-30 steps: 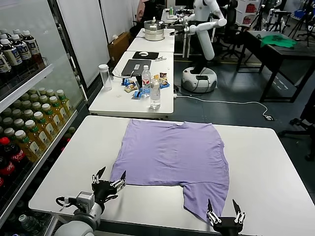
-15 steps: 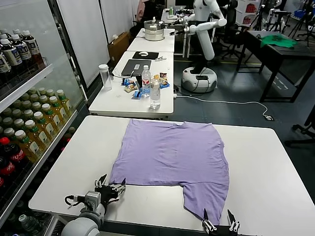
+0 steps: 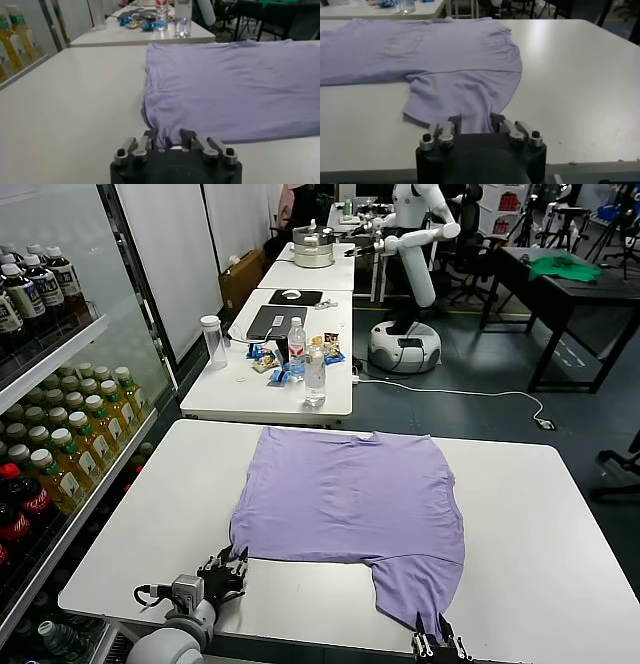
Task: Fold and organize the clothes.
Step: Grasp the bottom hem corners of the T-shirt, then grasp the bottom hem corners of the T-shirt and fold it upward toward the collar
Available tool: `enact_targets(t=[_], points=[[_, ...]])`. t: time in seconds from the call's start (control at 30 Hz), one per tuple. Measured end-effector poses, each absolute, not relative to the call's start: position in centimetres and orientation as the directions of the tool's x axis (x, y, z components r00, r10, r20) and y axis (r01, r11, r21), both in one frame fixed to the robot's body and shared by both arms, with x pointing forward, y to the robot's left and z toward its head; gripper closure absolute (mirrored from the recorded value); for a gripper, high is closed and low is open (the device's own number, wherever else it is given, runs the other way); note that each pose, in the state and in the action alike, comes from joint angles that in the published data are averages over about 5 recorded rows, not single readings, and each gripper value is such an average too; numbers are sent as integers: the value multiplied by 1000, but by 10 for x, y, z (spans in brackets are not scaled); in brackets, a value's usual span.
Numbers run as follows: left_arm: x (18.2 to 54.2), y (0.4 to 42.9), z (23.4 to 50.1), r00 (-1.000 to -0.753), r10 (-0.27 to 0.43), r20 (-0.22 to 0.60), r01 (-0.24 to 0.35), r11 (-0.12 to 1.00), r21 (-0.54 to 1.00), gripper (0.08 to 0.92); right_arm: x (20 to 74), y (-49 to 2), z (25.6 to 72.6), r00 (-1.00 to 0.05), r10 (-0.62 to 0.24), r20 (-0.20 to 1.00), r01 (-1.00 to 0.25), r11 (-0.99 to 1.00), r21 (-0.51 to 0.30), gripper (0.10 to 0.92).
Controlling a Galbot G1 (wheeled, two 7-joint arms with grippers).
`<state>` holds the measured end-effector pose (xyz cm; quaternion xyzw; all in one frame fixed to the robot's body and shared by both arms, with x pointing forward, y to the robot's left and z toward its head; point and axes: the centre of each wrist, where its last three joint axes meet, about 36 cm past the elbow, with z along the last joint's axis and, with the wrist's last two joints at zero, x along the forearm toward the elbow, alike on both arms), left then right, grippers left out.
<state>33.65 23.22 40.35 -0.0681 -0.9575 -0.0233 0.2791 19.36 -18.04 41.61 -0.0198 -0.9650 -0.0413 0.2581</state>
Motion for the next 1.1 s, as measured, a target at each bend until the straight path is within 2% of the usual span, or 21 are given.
enact_targets(t=[0.13, 0.23, 0.57, 1.1], points=[[335, 233, 407, -834, 134, 536, 138, 990, -33, 838, 195, -185, 426, -884, 10, 468, 52, 996, 76, 896], [332, 235, 411, -838, 151, 525, 139, 988, -62, 895, 197, -190, 438, -902, 8, 432, 46, 996, 77, 905], [329, 240, 439, -866, 202, 457, 163, 979, -123, 906, 211, -213, 468, -945, 25, 325, 45, 998, 53, 905], [362, 247, 451, -871, 266, 412, 219, 963, -158, 906, 276, -248, 462, -967, 36, 253, 37, 999, -1, 905]])
